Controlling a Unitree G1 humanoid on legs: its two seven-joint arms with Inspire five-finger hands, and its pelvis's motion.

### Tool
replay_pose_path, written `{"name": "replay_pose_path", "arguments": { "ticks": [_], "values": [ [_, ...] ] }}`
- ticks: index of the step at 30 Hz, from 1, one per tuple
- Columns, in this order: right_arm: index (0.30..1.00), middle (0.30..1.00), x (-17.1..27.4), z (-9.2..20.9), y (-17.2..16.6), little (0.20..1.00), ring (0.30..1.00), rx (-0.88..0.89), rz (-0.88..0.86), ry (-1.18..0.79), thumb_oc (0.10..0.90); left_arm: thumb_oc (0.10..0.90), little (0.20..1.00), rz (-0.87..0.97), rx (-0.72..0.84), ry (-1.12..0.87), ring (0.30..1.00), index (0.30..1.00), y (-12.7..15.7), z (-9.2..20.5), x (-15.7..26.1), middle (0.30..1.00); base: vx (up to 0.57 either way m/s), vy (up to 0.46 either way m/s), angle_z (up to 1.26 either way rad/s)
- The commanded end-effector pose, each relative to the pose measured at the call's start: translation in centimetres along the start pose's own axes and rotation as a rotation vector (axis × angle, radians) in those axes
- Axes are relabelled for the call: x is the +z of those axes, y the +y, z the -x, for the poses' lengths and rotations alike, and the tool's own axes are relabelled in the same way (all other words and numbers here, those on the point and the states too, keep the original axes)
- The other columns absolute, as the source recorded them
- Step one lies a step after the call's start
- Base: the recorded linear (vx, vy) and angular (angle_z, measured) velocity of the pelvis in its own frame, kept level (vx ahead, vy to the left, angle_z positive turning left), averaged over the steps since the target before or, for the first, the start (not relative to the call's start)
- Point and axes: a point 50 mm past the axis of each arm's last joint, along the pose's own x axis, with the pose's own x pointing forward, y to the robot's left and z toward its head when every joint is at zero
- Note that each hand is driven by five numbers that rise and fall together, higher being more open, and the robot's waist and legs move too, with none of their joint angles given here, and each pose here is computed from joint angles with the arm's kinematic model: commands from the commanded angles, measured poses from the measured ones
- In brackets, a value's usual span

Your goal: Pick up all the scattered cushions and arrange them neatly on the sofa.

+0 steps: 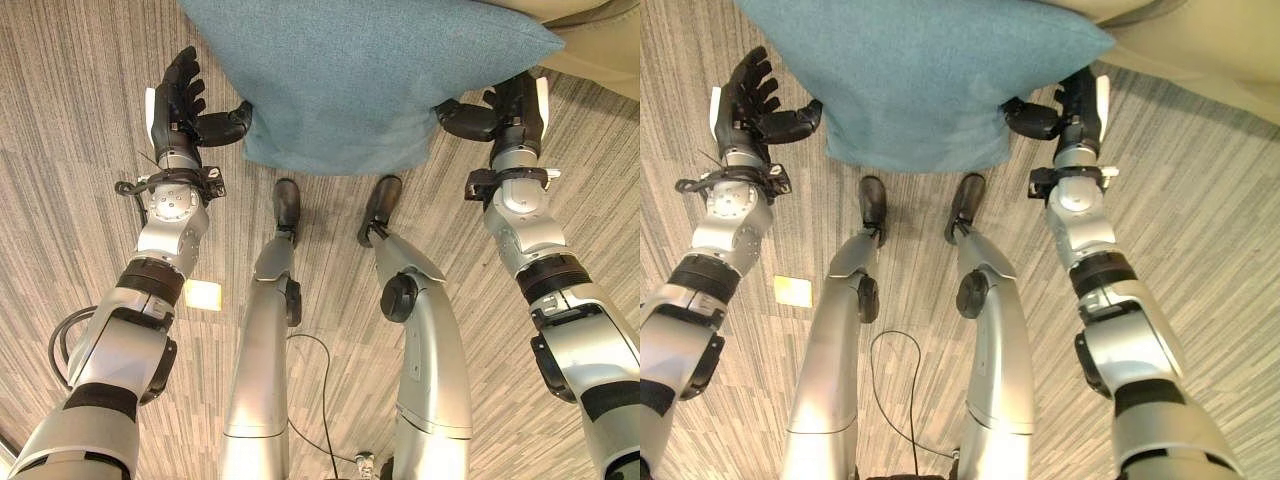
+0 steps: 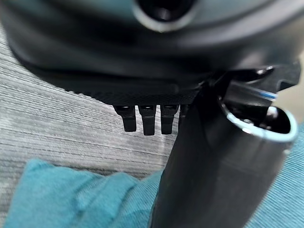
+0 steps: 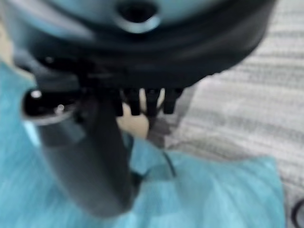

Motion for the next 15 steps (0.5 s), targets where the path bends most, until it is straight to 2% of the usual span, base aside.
{"name": "replay_pose_path", "arguments": {
  "ticks": [1, 2, 4, 5, 7, 8, 10, 12, 13, 14, 15],
  "values": [
    [0.900, 0.900, -0.7, 1.7, 4.7, 0.900, 0.900, 0.189, -0.026, -0.035, 0.800, 0.800, 0.900, 0.056, -0.064, -0.002, 0.900, 0.900, -0.9, 1.6, -2.2, 0.900, 0.00, 0.000, 0.00],
    [0.900, 0.900, 0.1, 1.5, 6.2, 0.900, 0.900, 0.237, -0.019, -0.047, 0.800, 0.800, 0.900, 0.074, -0.096, -0.015, 0.900, 0.900, -2.0, 1.3, -1.5, 0.900, 0.00, 0.000, 0.00],
    [0.900, 0.900, 0.5, 1.5, 6.9, 0.900, 0.900, 0.257, -0.019, -0.056, 0.800, 0.800, 0.900, 0.078, -0.114, -0.028, 0.900, 0.900, -2.6, 1.2, -1.1, 0.900, 0.00, 0.000, 0.00],
    [0.900, 0.900, 1.6, 1.5, 9.0, 0.900, 0.900, 0.294, -0.057, -0.074, 0.800, 0.800, 0.900, 0.124, -0.159, -0.069, 0.900, 0.900, -4.5, 1.1, 0.2, 0.900, 0.00, 0.000, 0.00],
    [0.900, 0.900, 2.0, 1.5, 9.8, 0.900, 0.900, 0.304, -0.077, -0.078, 0.800, 0.800, 0.900, 0.143, -0.169, -0.082, 0.900, 0.900, -5.2, 1.0, 0.6, 0.900, 0.02, -0.006, 0.00],
    [0.900, 0.900, 2.5, 1.6, 11.1, 0.900, 0.900, 0.323, -0.097, -0.077, 0.800, 0.800, 0.900, 0.173, -0.193, -0.095, 0.900, 0.900, -6.6, 1.1, 1.2, 0.900, 0.00, 0.000, 0.00],
    [0.900, 0.900, 2.8, 1.6, 11.7, 0.900, 0.900, 0.334, -0.101, -0.077, 0.800, 0.800, 0.900, 0.184, -0.205, -0.105, 0.900, 0.900, -7.3, 1.0, 1.7, 0.900, 0.00, 0.000, 0.00],
    [0.900, 0.900, 4.0, 1.7, 13.5, 0.900, 0.900, 0.356, -0.125, -0.092, 0.800, 0.800, 0.900, 0.239, -0.225, -0.134, 0.900, 0.900, -9.2, 1.0, 3.0, 0.900, 0.00, 0.000, 0.00],
    [0.335, 0.335, 4.4, 1.8, 13.9, 0.335, 0.335, 0.362, -0.140, -0.099, 0.424, 0.728, 0.792, 0.260, -0.225, -0.142, 0.792, 0.792, -9.6, 1.0, 3.4, 0.792, 0.00, 0.000, 0.00],
    [0.335, 0.335, 4.4, 1.7, 13.9, 0.335, 0.335, 0.362, -0.140, -0.100, 0.424, 0.728, 0.792, 0.260, -0.224, -0.143, 0.792, 0.792, -9.6, 1.0, 3.4, 0.792, 0.00, 0.000, 0.00],
    [0.300, 0.300, 4.8, 1.8, 14.1, 0.300, 0.300, 0.361, -0.155, -0.105, 0.400, 0.525, 0.488, 0.282, -0.225, -0.154, 0.488, 0.488, -9.9, 1.0, 3.9, 0.488, 0.00, 0.000, 0.00]
  ]
}}
